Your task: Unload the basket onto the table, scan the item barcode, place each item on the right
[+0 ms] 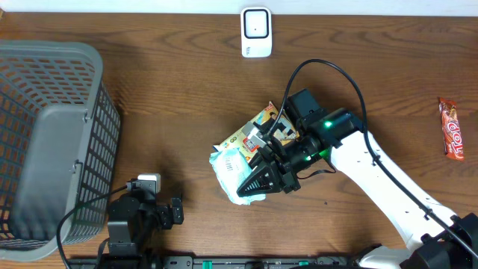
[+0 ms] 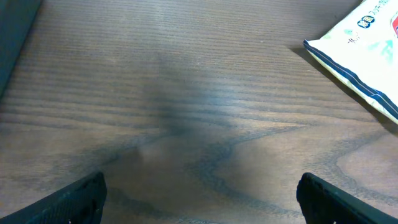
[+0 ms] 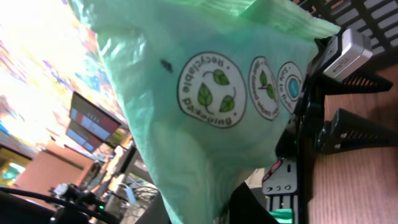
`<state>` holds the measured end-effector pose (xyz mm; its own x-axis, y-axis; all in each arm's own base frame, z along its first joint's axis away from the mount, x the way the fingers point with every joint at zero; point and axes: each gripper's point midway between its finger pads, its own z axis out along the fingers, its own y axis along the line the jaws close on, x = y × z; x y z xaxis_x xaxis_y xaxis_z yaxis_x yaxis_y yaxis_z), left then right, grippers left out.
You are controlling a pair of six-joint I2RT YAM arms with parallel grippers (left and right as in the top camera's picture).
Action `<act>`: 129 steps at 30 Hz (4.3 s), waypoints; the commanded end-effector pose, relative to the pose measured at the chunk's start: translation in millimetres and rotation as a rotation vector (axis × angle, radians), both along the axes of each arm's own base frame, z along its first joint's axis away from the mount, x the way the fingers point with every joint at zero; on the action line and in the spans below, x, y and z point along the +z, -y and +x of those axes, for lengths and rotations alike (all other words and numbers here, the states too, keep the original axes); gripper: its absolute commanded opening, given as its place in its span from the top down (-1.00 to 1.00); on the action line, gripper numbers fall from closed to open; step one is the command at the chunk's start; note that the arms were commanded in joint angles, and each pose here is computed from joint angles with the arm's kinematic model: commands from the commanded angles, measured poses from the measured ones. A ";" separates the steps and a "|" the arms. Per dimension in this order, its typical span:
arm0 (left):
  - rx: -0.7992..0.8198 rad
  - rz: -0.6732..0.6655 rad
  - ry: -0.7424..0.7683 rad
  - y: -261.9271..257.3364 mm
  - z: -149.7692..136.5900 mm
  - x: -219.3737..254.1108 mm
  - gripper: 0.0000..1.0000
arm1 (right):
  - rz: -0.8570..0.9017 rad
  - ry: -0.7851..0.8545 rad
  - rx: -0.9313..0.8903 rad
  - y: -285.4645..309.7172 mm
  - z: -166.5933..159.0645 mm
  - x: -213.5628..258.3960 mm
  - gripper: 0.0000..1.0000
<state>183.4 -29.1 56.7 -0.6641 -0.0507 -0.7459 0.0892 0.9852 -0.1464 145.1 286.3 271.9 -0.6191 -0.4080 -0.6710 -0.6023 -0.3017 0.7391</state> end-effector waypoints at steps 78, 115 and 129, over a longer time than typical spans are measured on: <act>-0.008 0.007 -0.014 0.2 -2.3 -4.1 -0.96 | -1.119 0.515 -1.303 91.6 387.0 -119.0 0.98; -0.008 0.007 -0.014 0.2 -2.3 -4.1 -0.96 | -1.460 0.481 -1.309 132.5 398.8 -106.8 0.98; -0.008 0.007 -0.014 0.2 -2.4 -4.2 -0.95 | -1.909 0.050 -1.367 352.4 346.9 -163.9 0.98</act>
